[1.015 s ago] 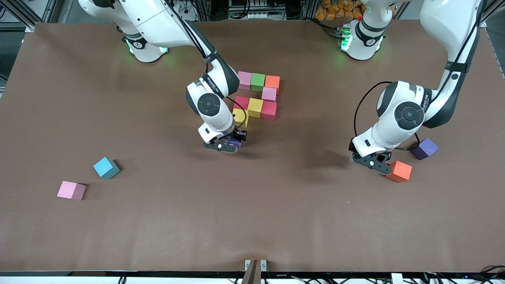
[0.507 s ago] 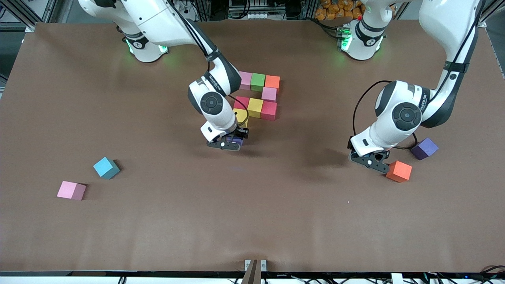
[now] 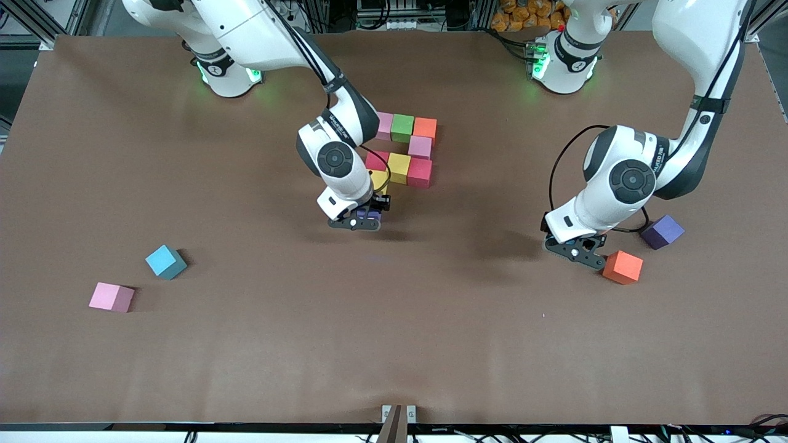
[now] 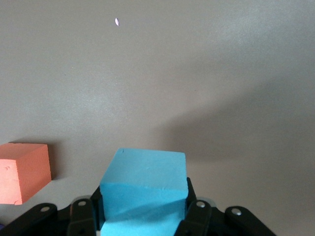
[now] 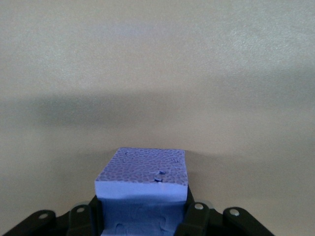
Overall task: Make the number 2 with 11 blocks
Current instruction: 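Lower and release the purple cube below the yellow cube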
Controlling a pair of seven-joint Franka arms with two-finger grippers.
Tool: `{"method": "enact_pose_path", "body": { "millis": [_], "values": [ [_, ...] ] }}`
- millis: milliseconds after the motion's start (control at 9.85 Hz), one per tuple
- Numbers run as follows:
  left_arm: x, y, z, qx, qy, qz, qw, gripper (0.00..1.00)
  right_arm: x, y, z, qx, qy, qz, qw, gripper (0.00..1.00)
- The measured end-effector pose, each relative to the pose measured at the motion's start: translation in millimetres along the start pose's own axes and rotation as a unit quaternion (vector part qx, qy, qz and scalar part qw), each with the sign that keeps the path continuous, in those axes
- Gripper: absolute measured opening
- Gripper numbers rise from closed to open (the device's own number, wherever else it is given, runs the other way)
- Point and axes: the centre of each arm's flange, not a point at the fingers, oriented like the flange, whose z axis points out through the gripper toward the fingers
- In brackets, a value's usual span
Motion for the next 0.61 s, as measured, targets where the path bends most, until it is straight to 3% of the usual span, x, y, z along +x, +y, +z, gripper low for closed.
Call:
{"method": "enact_pose_path", "body": {
  "millis": [609],
  "values": [
    [7, -1, -13, -0.019, 0.002, -0.019, 1.0, 0.59, -1, 0, 1, -0.001, -0.002, -0.007, 1.0, 0.58]
  ]
}}
